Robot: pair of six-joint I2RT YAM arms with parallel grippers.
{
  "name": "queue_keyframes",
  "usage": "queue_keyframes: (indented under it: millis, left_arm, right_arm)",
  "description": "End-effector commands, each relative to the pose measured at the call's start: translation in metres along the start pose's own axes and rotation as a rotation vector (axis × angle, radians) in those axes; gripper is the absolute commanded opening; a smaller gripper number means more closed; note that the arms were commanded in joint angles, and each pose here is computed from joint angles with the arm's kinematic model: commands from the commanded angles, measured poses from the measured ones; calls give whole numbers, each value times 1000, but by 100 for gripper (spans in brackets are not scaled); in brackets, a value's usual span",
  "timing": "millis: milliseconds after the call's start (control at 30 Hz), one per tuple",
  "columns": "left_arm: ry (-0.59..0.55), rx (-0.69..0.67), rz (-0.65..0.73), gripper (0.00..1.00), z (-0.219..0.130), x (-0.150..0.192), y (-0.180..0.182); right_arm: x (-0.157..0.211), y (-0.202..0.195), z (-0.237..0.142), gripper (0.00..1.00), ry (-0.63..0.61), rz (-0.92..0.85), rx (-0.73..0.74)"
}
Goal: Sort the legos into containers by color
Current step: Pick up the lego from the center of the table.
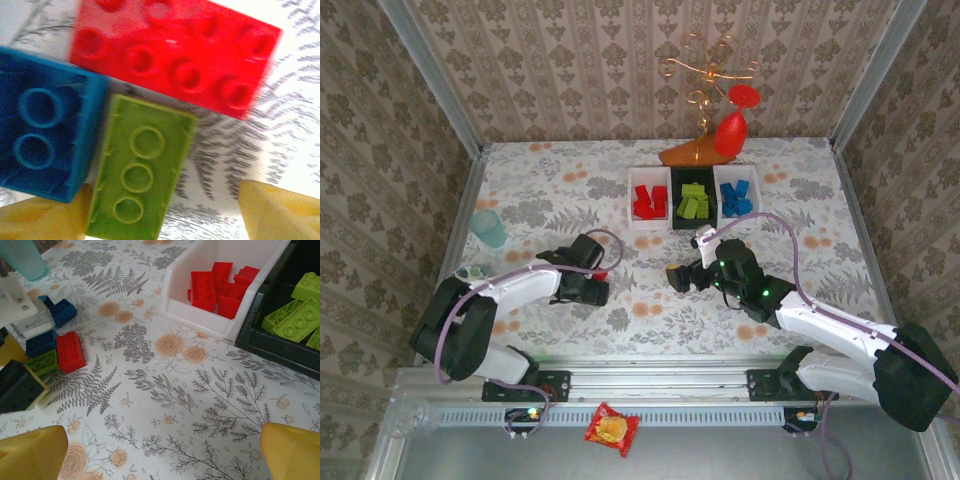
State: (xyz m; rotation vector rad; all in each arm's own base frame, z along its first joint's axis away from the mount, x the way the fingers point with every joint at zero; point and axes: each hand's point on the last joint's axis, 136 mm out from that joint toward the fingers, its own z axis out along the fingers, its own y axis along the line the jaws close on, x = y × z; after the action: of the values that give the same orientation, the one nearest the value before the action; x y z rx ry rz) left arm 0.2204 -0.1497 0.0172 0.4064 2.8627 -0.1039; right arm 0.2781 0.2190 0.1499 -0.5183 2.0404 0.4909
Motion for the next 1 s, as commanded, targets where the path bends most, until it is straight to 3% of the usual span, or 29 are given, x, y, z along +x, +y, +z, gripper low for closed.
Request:
queue_keyframes:
  millis: [0,300,667,767,967]
  left_arm:
    - [-26,-3,35,72,-1,-5,-8]
    - [-74,-39,12,56,9,-17,2]
    - [-32,-20,-2,41,18,-17,1]
    - [-59,-6,0,36,12,-22,-2]
    - [-263,81,25,31,-32,-57,-31]
  right_arm:
    - [0,-5,-4,100,-17,5,32]
    - [1,1,-3,100,-18,5,-3]
    - [9,52,4,100,20,-34,-300]
    - [9,49,5,100,15,-31,-282]
    - [5,18,4,100,-4,-9,-106]
